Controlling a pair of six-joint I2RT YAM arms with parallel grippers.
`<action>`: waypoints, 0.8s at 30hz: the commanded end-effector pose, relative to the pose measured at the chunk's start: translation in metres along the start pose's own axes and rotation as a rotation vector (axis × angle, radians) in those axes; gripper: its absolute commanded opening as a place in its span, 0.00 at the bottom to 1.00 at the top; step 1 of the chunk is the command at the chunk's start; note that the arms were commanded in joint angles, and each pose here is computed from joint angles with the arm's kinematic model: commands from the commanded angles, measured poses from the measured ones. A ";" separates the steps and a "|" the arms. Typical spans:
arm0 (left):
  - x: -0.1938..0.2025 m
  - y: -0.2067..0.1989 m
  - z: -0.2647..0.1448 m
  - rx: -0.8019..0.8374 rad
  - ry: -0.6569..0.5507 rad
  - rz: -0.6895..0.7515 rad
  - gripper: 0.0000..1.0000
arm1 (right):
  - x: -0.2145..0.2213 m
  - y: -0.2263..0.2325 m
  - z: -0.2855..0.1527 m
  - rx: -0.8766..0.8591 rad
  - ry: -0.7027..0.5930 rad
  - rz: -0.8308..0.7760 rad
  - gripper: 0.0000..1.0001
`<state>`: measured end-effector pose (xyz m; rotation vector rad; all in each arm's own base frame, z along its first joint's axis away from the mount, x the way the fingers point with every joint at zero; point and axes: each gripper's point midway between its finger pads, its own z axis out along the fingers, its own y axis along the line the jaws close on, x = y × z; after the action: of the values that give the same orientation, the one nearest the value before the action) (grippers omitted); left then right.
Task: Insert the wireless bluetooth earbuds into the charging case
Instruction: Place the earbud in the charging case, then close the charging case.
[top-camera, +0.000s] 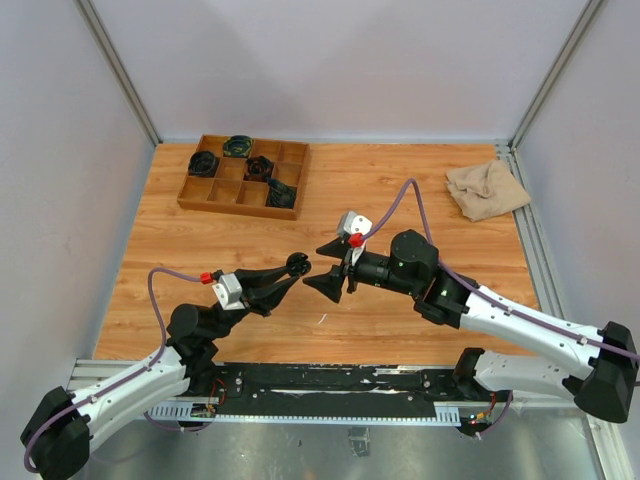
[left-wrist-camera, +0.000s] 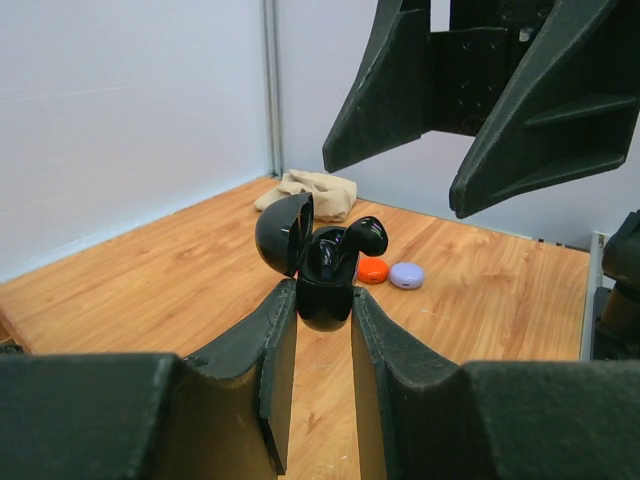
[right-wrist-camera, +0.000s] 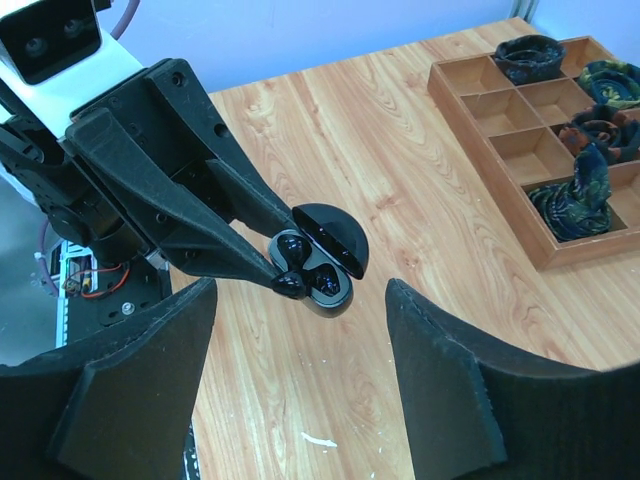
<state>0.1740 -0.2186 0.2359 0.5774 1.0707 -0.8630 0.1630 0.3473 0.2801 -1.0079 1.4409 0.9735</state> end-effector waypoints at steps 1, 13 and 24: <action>0.000 0.002 -0.002 -0.015 -0.014 -0.002 0.00 | -0.005 -0.004 -0.002 0.037 -0.012 -0.035 0.71; -0.001 0.000 -0.001 -0.005 -0.017 -0.004 0.00 | 0.002 -0.014 0.010 0.077 0.008 -0.016 0.73; -0.003 -0.004 -0.002 0.014 -0.024 -0.006 0.00 | 0.011 -0.030 0.006 0.162 0.029 -0.041 0.73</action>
<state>0.1744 -0.2184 0.2359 0.5698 1.0753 -0.8676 0.1876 0.3456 0.2602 -0.9535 1.5207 0.8481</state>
